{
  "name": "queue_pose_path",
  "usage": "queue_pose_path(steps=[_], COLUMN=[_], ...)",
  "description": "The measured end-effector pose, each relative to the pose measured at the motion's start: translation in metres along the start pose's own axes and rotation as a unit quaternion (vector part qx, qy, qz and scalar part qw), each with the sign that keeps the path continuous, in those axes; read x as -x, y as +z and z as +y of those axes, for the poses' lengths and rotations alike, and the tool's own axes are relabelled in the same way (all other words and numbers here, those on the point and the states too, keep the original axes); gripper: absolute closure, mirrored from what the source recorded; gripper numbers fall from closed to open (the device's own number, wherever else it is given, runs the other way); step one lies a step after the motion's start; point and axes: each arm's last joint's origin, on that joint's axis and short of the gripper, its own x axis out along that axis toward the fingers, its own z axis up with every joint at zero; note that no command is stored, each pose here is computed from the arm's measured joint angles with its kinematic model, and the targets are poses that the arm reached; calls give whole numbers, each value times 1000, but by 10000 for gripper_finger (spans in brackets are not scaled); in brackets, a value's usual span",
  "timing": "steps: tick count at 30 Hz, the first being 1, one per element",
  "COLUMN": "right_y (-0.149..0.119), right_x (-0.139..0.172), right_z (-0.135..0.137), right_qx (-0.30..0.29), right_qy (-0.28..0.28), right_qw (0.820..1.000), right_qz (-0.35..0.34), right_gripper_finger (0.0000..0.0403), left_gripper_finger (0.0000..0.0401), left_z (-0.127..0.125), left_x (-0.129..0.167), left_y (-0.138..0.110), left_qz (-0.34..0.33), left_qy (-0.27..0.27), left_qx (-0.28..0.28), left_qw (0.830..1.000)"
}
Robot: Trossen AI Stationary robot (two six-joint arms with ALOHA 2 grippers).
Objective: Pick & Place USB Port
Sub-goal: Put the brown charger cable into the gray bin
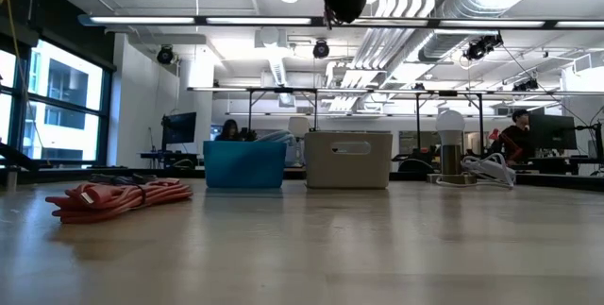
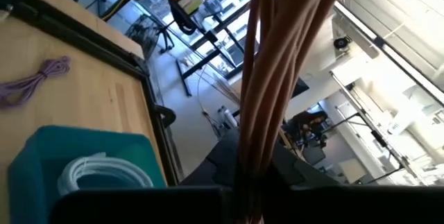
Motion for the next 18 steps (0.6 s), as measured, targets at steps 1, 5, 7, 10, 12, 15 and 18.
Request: queue_pose_path(steps=[1, 5, 7, 10, 12, 15, 18], right_y=[1, 3, 4, 3, 2, 1, -1], right_x=[2, 8, 10, 12, 12, 12, 13], right_z=[0, 2, 3, 3, 4, 4, 6], right_qx=[3, 11, 13, 25, 31, 36, 41], right_qy=[-1, -1, -3, -12, -17, -18, -18], right_qw=[1000, 1000, 1000, 999, 999, 998, 998], right_qz=[2, 10, 15, 31, 40, 48, 53], right_gripper_finger=[384, 384, 384, 385, 385, 385, 385], left_gripper_finger=[333, 332, 331, 331, 330, 330, 330], left_z=[0, 1, 3, 8, 11, 11, 12], left_x=[0, 3, 6, 13, 18, 25, 34], left_y=[0, 4, 7, 16, 21, 22, 26], left_qz=[-4, -15, -20, -34, -33, -25, -24], left_qy=[-7, -23, -21, -19, -25, -55, -83], left_qx=[0, -14, -18, -18, -18, -29, -30], left_qw=[1000, 1000, 999, 999, 999, 998, 996])
